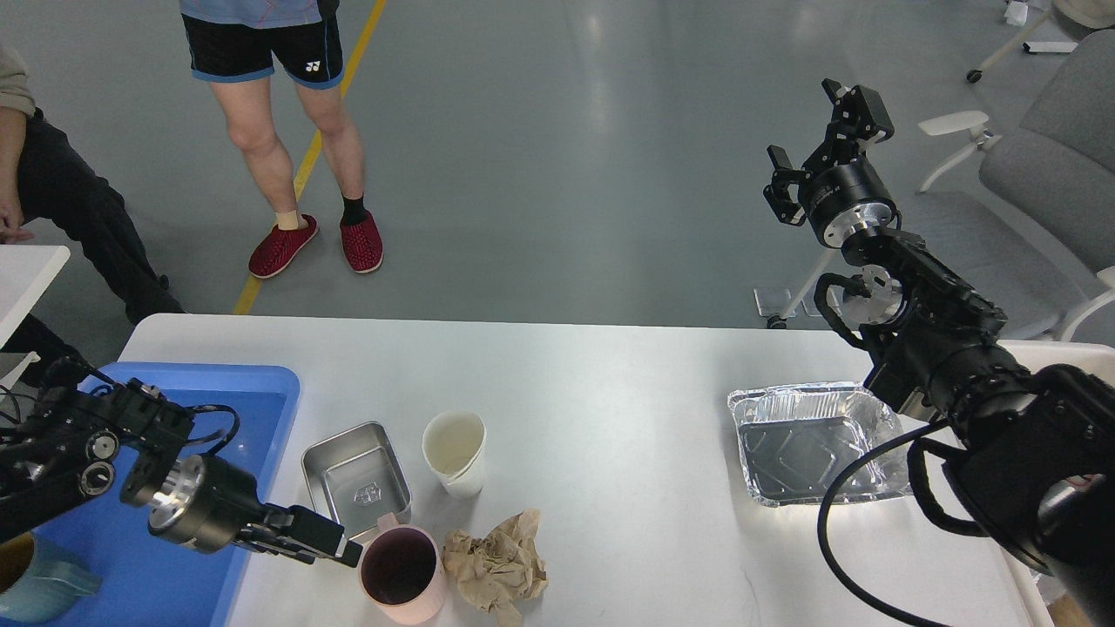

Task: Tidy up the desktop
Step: 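Close the left gripper on the pink mug and adjust grip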

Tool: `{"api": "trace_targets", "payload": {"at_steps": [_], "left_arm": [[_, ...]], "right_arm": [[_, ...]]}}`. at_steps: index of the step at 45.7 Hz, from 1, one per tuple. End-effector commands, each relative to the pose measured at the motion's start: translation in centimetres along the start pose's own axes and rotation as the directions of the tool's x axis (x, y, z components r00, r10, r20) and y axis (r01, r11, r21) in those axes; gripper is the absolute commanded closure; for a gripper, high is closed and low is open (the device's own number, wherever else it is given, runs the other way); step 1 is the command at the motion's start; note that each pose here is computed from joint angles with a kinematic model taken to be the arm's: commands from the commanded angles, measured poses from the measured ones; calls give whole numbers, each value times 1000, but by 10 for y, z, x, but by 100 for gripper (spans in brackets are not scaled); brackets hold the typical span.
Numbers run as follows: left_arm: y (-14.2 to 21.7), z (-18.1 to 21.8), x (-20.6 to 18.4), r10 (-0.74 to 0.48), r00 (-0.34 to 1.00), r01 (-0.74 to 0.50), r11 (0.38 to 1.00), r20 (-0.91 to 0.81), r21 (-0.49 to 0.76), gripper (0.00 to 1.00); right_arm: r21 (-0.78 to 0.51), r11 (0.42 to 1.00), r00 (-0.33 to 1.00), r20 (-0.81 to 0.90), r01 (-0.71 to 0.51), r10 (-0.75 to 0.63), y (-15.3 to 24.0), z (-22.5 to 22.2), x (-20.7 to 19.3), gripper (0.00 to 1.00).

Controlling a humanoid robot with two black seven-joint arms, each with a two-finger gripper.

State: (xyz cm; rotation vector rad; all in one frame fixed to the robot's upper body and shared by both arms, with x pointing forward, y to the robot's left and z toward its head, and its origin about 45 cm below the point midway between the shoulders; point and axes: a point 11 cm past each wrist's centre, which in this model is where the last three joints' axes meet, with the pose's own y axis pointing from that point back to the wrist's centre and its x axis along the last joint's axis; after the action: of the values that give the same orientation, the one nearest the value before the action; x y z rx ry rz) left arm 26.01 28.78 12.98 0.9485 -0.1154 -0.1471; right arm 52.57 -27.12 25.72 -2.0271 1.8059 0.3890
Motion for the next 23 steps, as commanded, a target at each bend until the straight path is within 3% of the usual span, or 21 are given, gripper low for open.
{"api": "trace_targets", "payload": {"at_steps": [1,23], "left_arm": [[-14,-4,-6,-9,1000,9,1000,12,14,27],[-36,-6,-8,31,999,-32,999,24,18,27]], "right_arm": [[-4,1000,1000,-3,2,-2,0,1,0,0],[-10,1000,1000,-3,11,-11,-1,4,-5,0]]}}
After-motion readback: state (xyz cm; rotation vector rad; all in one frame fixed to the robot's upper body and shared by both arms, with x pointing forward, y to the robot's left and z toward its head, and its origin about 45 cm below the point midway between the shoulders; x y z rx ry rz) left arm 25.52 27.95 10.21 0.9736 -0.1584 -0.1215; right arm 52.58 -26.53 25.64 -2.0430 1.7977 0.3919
